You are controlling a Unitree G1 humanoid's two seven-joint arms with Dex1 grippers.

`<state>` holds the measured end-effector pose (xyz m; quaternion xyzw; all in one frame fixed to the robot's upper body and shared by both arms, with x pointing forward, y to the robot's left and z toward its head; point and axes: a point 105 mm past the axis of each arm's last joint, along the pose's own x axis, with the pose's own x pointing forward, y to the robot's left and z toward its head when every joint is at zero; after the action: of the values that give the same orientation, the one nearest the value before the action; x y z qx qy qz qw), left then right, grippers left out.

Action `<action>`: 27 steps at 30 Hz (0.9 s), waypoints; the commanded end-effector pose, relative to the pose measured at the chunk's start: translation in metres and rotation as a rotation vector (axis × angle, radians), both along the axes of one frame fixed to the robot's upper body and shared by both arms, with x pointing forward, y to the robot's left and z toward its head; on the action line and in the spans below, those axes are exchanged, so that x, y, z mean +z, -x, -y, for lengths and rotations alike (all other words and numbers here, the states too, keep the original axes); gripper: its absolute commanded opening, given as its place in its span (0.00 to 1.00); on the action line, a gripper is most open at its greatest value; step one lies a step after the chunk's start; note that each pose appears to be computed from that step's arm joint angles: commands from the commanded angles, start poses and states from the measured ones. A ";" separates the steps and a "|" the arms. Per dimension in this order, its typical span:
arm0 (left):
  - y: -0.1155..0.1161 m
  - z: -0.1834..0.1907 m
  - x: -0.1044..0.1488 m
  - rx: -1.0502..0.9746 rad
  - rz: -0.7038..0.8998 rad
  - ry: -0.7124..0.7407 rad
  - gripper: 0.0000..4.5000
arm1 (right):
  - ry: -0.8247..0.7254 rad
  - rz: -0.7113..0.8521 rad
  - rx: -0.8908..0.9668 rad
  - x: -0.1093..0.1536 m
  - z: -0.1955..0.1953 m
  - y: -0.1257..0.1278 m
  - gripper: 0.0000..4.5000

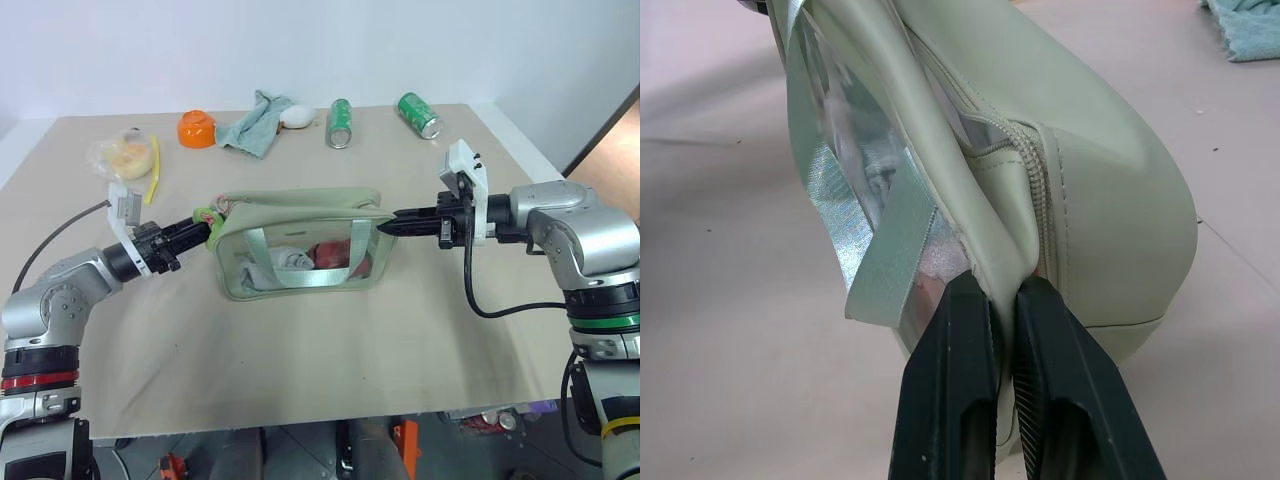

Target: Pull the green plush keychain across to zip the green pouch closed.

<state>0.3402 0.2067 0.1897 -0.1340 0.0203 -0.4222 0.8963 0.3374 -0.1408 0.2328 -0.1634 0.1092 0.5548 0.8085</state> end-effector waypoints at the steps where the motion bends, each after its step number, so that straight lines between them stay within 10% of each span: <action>1: -0.002 -0.005 0.029 0.024 0.109 -0.020 0.14 | -0.019 0.040 0.009 0.011 0.000 0.003 0.05; 14: -0.007 0.010 0.123 -0.015 0.418 -0.081 0.14 | -0.022 0.035 0.014 0.009 -0.003 0.001 0.05; 27: -0.018 0.103 0.104 -0.254 0.618 -0.498 0.14 | -0.037 0.036 -0.003 0.007 -0.004 0.003 0.05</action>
<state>0.3617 0.1103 0.2828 0.1924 -0.1065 -0.5294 0.8193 0.3378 -0.1374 0.2307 -0.1551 0.1042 0.5531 0.8119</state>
